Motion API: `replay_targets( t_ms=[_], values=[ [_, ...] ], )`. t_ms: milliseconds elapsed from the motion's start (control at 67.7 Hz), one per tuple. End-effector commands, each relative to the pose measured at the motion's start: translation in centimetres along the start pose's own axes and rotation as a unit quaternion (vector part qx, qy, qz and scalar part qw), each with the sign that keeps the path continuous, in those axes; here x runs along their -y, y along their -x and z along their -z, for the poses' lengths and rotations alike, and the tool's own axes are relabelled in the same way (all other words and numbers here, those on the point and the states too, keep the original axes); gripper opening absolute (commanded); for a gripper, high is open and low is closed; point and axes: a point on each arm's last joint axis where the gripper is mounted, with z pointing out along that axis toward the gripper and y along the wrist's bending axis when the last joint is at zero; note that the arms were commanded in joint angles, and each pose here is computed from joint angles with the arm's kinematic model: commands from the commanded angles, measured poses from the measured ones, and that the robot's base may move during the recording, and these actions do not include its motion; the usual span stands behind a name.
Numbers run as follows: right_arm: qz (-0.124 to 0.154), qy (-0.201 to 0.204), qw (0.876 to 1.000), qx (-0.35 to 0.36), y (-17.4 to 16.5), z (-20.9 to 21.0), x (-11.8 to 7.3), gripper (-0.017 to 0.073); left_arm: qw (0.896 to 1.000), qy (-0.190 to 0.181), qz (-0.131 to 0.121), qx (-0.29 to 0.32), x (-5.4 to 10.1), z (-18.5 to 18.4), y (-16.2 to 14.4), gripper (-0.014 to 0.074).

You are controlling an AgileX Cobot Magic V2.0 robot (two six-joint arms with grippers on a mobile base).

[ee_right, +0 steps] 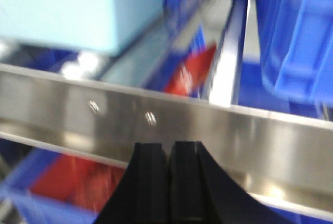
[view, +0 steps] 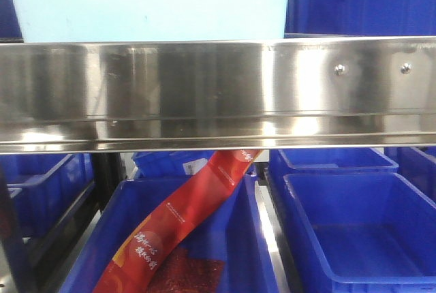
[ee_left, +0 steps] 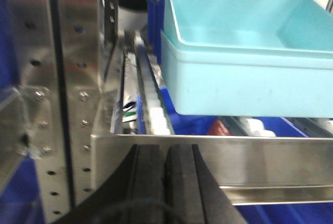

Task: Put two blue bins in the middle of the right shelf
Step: 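Push the teal bin forward onto the upper roller shelf, then open both grippers and pull them back from the teal bin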

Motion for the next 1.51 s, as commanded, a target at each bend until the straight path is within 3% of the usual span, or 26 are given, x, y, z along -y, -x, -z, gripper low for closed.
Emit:
replay_targets(
  t_ms=[0, 236, 1196, 1284, 1388, 1491],
  values=[
    [0.006, 0.003, 0.997, 0.074, 0.7, 1.5, 0.0, -0.0162, 1.000, 0.009, -0.009, 0.007, -0.1, 0.1, 0.1, -0.0111],
    [0.005, 0.013, 0.986, 0.164, 1.4, 3.8, 0.0, -0.0162, 1.000, 0.008, -0.008, 0.004, -0.1, 0.1, 0.0, -0.0111],
    [0.005, 0.014, 0.986, 0.169, 1.5, 3.9, -0.1, -0.0162, 1.000, 0.009, -0.007, 0.004, -0.2, -0.4, -0.6, -0.0111],
    [0.005, 0.014, 0.986, 0.169, 1.5, 3.9, -0.1, -0.0162, 0.999, 0.018, -0.018, 0.025, -0.5, -1.4, -1.6, -0.0111],
    [0.005, 0.014, 0.986, 0.169, 1.5, 3.9, -0.1, -0.0162, 0.996, 0.033, -0.051, 0.071, -0.9, -2.7, -3.2, -0.0111],
    [0.005, 0.014, 0.986, 0.169, 1.5, 3.9, -0.1, -0.0162, 0.994, 0.032, -0.057, 0.090, -1.1, -4.0, -5.7, -0.0111]
  ],
)
